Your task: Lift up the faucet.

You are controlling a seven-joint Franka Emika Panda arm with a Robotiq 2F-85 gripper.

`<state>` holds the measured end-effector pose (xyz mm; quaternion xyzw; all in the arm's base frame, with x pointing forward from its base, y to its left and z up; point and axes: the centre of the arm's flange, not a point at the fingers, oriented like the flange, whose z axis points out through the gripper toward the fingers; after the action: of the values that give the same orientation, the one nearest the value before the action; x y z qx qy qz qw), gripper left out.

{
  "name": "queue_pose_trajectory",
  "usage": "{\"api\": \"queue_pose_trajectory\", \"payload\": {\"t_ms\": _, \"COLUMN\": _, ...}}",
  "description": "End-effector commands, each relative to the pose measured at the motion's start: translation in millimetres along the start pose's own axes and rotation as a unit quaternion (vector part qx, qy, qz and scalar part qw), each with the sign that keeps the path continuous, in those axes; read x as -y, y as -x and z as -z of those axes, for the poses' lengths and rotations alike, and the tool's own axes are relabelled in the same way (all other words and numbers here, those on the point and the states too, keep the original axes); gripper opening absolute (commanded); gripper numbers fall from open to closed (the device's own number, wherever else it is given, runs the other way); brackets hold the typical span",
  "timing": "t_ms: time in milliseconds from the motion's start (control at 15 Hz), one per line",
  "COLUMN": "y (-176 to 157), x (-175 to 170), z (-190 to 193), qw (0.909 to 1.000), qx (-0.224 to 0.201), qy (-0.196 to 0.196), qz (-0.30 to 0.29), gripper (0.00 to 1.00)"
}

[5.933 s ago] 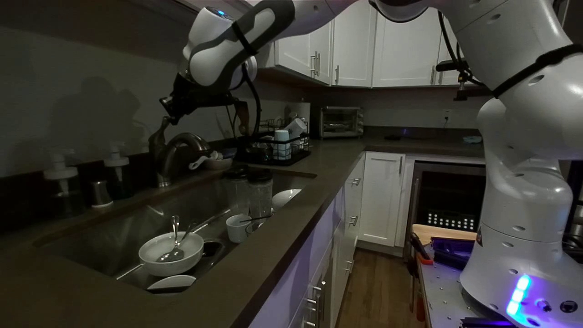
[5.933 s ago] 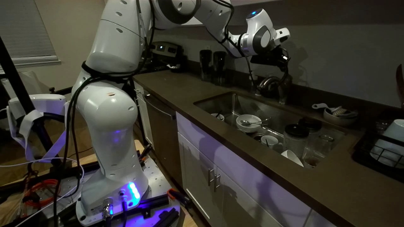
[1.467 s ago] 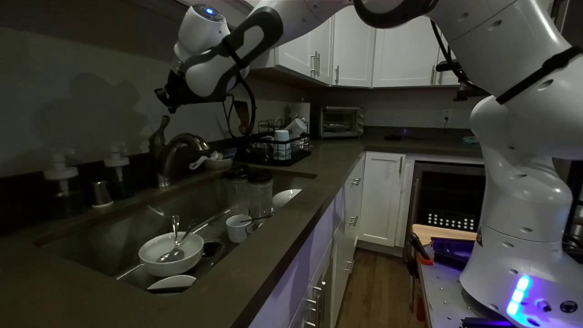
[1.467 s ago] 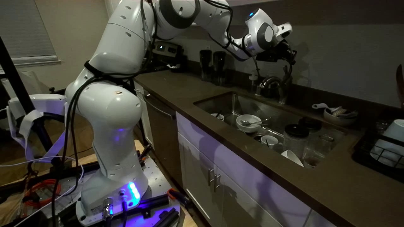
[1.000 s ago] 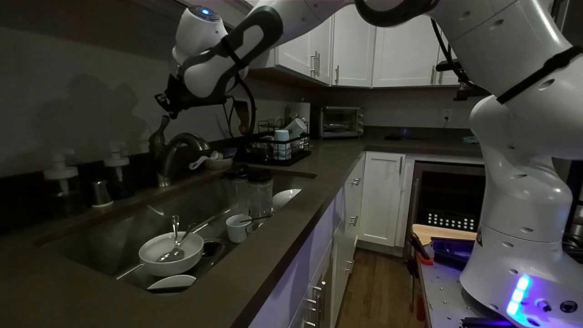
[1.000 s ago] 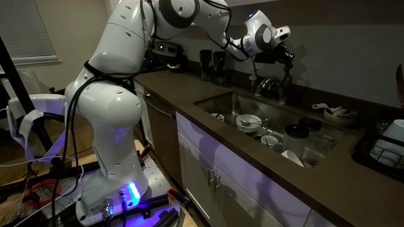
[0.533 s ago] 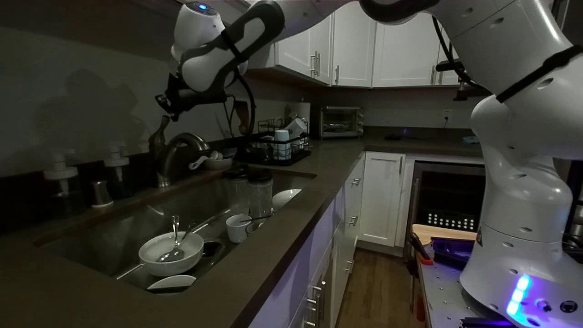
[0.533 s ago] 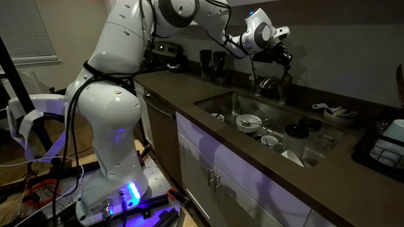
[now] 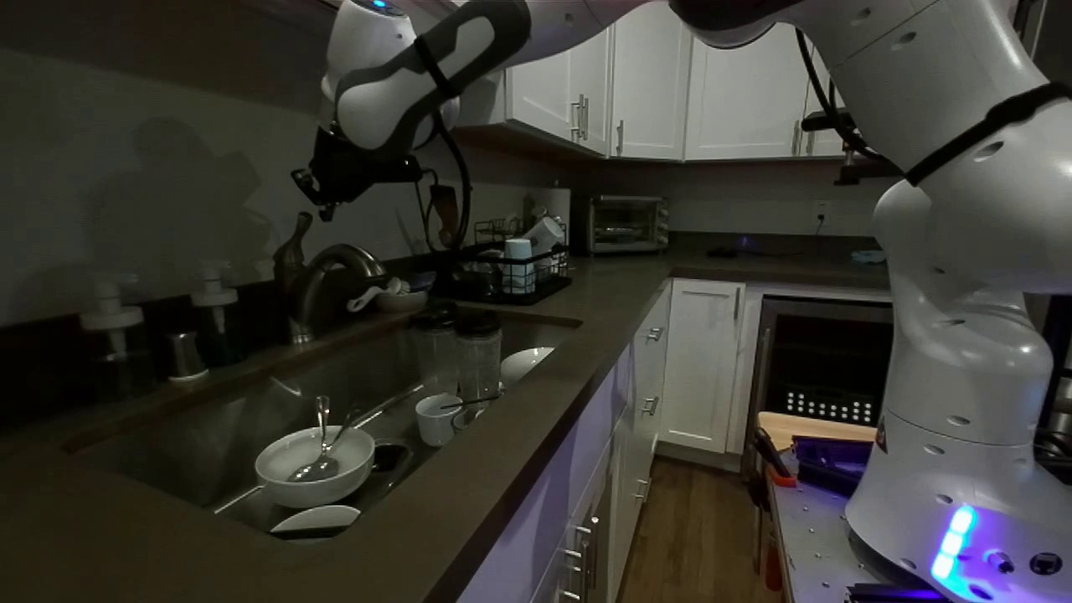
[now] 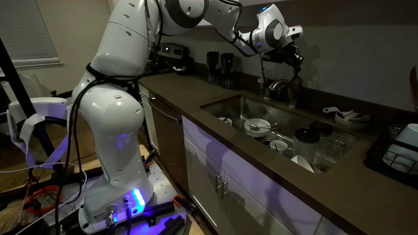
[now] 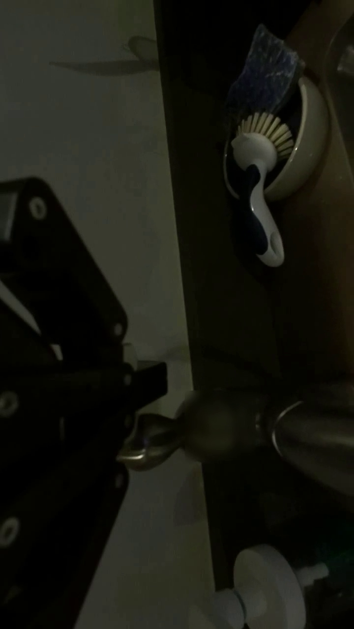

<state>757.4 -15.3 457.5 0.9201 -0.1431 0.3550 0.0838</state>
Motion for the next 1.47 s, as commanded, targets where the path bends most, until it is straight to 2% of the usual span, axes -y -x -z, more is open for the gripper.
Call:
{"api": "queue_pose_trajectory", "payload": {"t_ms": 0, "y": -11.6, "x": -8.7, "z": 4.1, "qw": 0.9996, "qx": 0.024, "qy": 0.002, "qz": 0.013, "gripper": 0.0}}
{"api": "queue_pose_trajectory", "payload": {"t_ms": 600, "y": -6.3, "x": -4.2, "z": 5.1, "qw": 0.9985, "qx": 0.043, "qy": -0.022, "qz": 0.027, "gripper": 0.0}}
{"api": "queue_pose_trajectory", "payload": {"t_ms": 1400, "y": 3.6, "x": 13.2, "z": 8.4, "qw": 0.997, "qx": 0.057, "qy": -0.033, "qz": 0.039, "gripper": 0.0}}
